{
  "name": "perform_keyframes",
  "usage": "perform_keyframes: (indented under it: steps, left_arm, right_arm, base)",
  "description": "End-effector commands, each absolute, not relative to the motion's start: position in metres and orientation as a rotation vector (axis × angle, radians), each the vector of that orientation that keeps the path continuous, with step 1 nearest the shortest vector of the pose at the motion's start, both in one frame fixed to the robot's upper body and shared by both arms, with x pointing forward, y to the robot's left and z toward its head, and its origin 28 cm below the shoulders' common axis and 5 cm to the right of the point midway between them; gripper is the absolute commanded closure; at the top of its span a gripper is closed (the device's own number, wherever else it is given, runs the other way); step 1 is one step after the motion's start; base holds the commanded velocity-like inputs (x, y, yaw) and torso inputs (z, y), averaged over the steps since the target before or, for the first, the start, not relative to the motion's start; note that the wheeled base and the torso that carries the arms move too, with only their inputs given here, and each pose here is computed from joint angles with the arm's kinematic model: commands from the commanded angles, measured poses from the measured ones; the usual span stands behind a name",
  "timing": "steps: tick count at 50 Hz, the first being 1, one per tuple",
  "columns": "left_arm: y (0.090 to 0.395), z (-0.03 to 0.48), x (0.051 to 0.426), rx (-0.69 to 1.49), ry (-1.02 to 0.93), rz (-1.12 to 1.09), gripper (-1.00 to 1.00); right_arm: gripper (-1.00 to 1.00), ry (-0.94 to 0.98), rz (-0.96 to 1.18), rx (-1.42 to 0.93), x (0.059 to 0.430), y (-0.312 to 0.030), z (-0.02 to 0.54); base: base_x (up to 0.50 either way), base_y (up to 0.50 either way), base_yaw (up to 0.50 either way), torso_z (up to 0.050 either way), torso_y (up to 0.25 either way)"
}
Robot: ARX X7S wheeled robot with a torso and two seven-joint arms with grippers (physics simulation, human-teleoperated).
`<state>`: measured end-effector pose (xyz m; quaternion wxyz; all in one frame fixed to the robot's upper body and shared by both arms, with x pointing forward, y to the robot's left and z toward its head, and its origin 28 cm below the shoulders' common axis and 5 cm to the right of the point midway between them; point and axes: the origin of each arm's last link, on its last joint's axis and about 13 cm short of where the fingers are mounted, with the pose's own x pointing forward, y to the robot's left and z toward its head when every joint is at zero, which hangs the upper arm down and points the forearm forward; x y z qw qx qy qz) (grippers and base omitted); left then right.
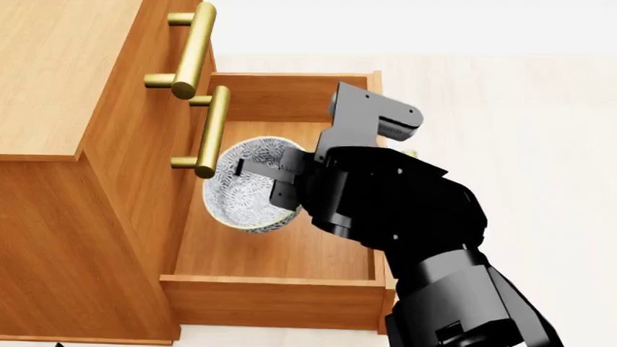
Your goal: Put the bowl in the bottom drawer of the cabinet and close it.
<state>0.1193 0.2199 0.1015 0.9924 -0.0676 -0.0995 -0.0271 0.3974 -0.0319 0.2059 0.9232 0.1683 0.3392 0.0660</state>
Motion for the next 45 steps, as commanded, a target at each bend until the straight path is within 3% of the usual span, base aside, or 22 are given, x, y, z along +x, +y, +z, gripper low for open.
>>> perform_keyframes:
  steps: [1,45]
  left_arm:
    - [0.219,0.102,0.119,-0.137,-0.198,-0.056,-1.00]
    - [0.219,0.102,0.119,-0.139,-0.197,-0.060,-1.00]
  right_arm:
    - [1.00,0.657,0.168,0.407,0.397,-0.033,0.207]
    - [1.00,0.661,0.158,0.405,0.398,-0.032,0.196]
  base:
    - [0.00,0.00,0.00,0.000,0.000]
    - [0.00,0.00,0.00,0.000,0.000]
